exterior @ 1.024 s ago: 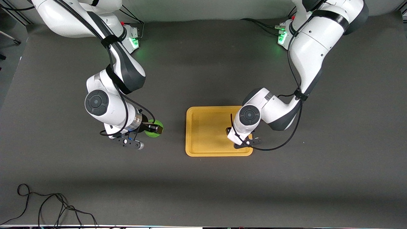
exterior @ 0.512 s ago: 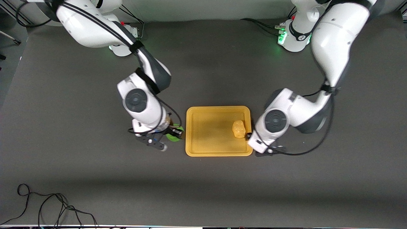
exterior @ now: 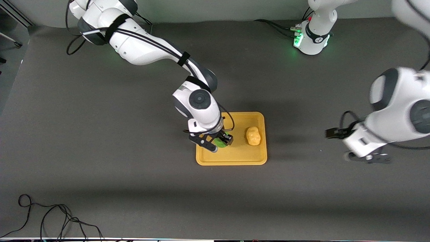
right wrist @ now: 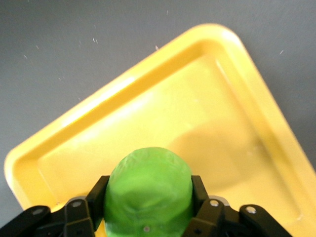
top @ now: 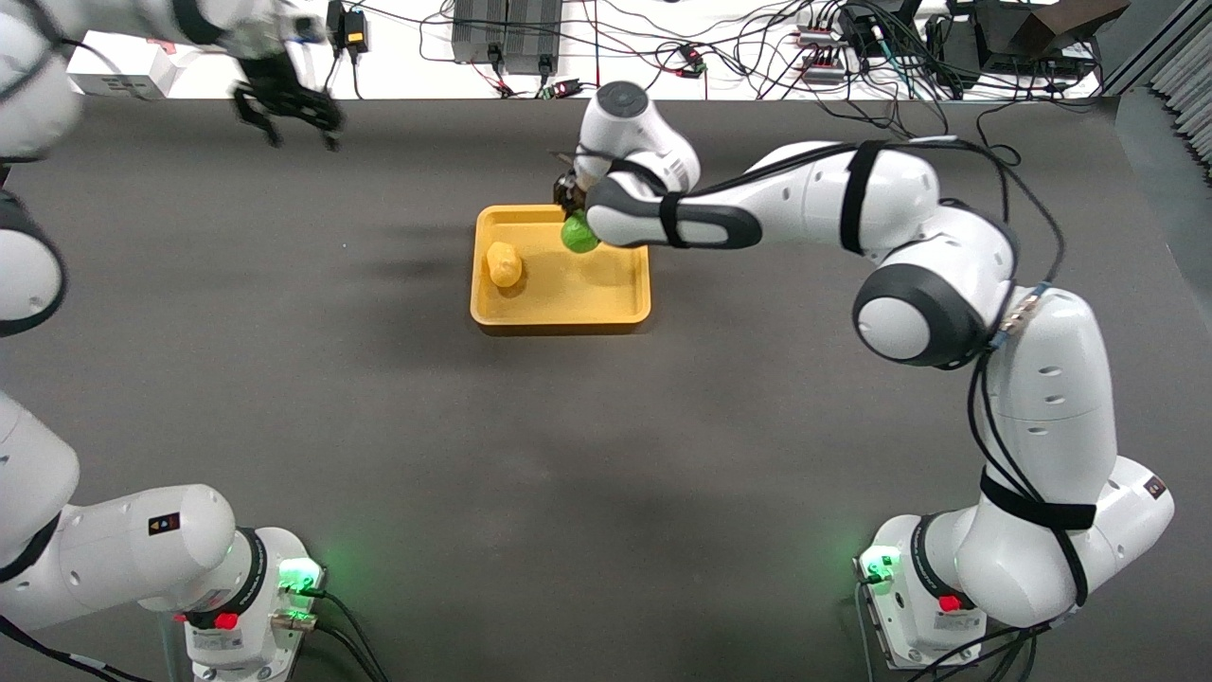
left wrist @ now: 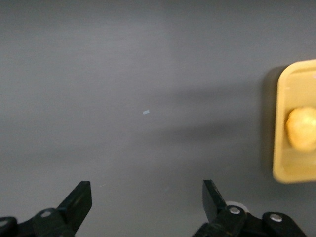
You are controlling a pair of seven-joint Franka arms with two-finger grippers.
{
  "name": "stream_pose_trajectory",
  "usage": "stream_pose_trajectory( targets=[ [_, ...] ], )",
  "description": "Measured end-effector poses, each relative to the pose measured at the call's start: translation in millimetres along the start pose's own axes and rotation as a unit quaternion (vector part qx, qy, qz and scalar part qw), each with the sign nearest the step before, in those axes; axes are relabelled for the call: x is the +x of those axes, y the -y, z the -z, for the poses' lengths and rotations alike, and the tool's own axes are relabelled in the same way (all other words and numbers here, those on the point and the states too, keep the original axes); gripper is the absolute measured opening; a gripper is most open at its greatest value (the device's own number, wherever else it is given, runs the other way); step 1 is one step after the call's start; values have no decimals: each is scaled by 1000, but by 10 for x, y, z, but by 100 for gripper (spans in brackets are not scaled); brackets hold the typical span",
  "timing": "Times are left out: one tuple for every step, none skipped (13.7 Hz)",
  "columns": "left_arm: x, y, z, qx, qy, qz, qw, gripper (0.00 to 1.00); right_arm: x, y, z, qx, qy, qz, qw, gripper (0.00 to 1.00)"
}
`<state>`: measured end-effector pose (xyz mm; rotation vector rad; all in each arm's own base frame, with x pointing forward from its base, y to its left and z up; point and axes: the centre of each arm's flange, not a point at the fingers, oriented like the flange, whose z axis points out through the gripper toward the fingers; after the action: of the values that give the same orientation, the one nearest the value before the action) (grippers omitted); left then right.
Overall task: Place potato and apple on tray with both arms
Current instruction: 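Lower the apple onto the tray with the right gripper while the left gripper withdraws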
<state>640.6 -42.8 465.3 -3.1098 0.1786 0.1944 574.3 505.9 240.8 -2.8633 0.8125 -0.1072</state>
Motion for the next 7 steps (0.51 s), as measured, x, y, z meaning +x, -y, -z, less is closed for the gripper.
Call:
stream_pose_trajectory(
  targets=[
    [-137,201,215,5,-8,-2,1000,100,-1,-12,-94,-4,2,-2,1000,70],
    [-253,309,394,11,-18,0,1000,100,10,-32,-183,-8,4,-4,1000,70],
    [-350,353,553,19,-30,5,999,100,18,-55,-261,-12,5,-5,1000,70],
    [-434,371,684,26,-40,10,999,100,28,-75,-316,-16,6,-6,1000,70],
    [-507,407,800,32,-49,16,998,100,36,-86,-342,-19,7,-6,1000,70],
    [-567,449,891,37,-56,22,997,100,36,-92,-350,-22,7,-7,1000,70],
    [-614,477,957,41,-61,26,997,100,36,-92,-348,-23,7,-7,1000,74]
  ],
)
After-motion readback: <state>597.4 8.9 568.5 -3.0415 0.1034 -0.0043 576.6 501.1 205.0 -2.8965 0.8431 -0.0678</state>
